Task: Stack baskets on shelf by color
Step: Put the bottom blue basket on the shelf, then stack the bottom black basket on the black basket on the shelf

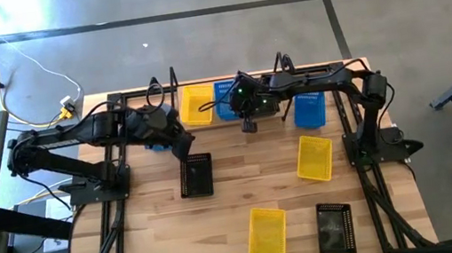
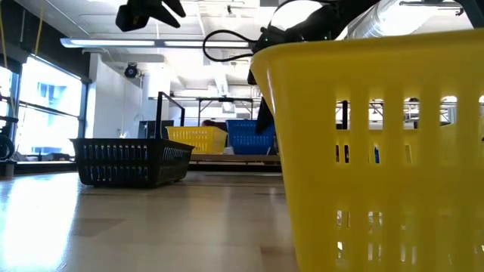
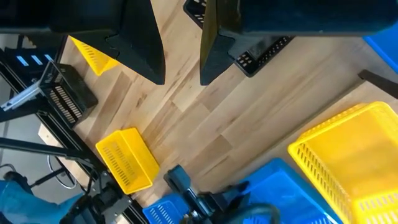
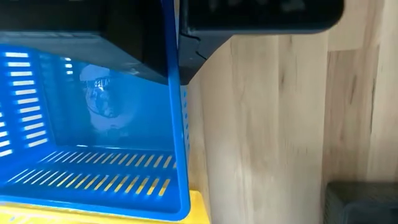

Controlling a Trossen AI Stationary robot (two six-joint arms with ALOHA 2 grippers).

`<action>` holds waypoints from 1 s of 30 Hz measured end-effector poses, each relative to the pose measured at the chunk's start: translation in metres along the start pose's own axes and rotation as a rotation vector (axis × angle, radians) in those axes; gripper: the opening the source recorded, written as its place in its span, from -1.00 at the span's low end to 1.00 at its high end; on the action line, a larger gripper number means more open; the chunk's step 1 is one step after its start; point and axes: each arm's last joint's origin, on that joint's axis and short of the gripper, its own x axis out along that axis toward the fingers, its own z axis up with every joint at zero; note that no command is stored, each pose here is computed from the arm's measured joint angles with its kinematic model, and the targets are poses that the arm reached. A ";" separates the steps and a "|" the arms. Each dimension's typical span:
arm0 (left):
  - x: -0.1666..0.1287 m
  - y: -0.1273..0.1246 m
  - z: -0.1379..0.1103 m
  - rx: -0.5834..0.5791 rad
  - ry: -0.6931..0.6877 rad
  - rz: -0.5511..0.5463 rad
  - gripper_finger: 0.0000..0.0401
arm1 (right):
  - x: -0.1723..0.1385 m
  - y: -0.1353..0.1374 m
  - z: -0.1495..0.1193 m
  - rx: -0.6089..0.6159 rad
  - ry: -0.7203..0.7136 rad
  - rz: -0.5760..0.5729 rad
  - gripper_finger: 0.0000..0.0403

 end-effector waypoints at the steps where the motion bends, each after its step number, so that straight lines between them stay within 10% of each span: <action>1: 0.000 0.001 0.001 -0.003 -0.001 0.001 -0.55 | 0.000 0.001 0.000 -0.001 0.004 0.002 -0.96; 18: 0.001 0.005 0.004 0.045 0.052 -0.055 -0.55 | -0.046 0.018 0.010 0.085 -0.041 -0.009 -0.56; 30: -0.001 -0.003 -0.008 0.229 0.135 -0.119 -0.55 | -0.102 0.100 0.004 0.285 0.097 0.136 -0.56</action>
